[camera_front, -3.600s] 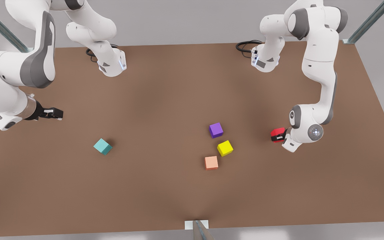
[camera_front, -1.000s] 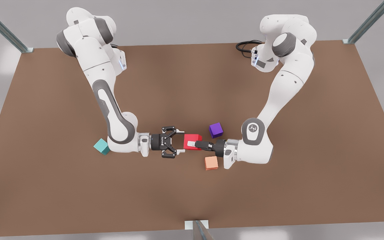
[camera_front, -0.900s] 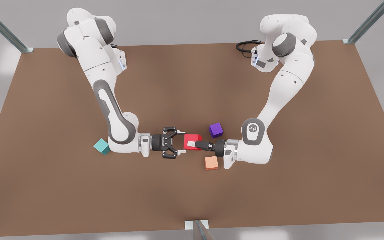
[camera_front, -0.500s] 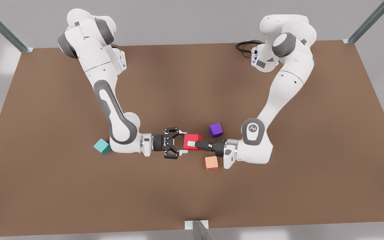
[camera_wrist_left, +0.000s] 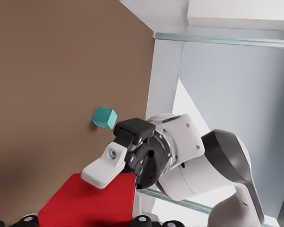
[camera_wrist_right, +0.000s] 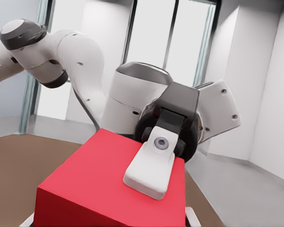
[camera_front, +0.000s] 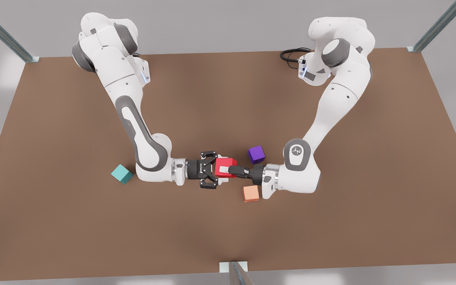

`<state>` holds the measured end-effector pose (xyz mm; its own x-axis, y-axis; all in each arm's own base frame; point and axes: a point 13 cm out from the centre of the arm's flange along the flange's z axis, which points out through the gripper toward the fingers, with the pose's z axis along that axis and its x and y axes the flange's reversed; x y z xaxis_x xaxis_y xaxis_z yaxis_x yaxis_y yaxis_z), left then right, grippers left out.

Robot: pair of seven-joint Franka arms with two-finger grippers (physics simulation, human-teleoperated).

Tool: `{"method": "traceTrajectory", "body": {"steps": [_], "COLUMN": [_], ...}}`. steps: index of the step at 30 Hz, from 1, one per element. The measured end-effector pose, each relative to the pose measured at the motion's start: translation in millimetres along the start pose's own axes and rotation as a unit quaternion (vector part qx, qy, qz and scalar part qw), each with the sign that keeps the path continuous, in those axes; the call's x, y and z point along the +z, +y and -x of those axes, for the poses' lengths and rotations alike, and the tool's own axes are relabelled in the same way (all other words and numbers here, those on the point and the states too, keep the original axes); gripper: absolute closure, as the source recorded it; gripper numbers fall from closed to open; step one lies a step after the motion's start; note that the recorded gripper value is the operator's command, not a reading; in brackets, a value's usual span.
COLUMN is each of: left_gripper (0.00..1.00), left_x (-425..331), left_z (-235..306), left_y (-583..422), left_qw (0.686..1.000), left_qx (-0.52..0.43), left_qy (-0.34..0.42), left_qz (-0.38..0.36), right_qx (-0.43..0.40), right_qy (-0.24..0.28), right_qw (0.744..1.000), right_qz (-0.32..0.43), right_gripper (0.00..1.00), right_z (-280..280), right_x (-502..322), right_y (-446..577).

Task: Pick up red wooden cube and pass to hand red wooden cube and place in blue wooden cube

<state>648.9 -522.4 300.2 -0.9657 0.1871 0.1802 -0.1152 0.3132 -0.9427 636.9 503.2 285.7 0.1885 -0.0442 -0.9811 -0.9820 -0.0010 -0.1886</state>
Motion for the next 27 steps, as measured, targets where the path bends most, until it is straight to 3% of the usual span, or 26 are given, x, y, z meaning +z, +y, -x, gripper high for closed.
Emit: {"method": "traceTrajectory", "body": {"steps": [1,2,3,4,9,11,18,24,25,27], "left_gripper": [0.29,0.29,0.29,0.29,0.25,0.00,0.00,0.00,0.00,0.00], "left_x": [0,1,1,2,5,6,-10,-87,-116,-159], "left_z": [0,0,0,0,-1,-1,5,22,25,-5], "left_y": [0,0,0,0,0,0,-1,3,8,3], "left_qw": [1.000,1.000,1.000,1.000,1.000,1.000,1.000,1.000,0.999,0.981], "left_qx": [0.000,-0.001,-0.001,-0.001,-0.002,-0.002,-0.006,-0.009,0.000,0.079], "left_qy": [0.000,0.000,0.000,0.000,0.000,0.000,-0.009,-0.027,-0.031,-0.003], "left_qz": [0.000,0.000,0.000,0.001,0.002,0.002,0.000,0.001,0.020,0.179], "right_qx": [0.000,0.000,0.001,0.001,0.003,0.005,0.007,0.007,0.005,-0.002], "right_qy": [0.000,0.001,0.002,0.003,0.006,0.007,0.009,0.014,0.018,0.034], "right_qw": [1.000,1.000,1.000,1.000,1.000,1.000,1.000,1.000,1.000,0.999], "right_qz": [0.000,-0.001,-0.001,-0.001,0.001,0.002,0.001,-0.008,-0.010,-0.010], "right_gripper": [0.05,0.18,0.39,0.46,0.46,0.46,0.45,0.44,0.44,0.44], "right_z": [0,-1,-1,-2,-4,-4,-7,-9,-11,-19], "right_x": [1,1,0,-1,-1,-1,-5,-26,-35,-55], "right_y": [0,-1,-1,-1,-1,0,-1,-14,-19,-26]}}
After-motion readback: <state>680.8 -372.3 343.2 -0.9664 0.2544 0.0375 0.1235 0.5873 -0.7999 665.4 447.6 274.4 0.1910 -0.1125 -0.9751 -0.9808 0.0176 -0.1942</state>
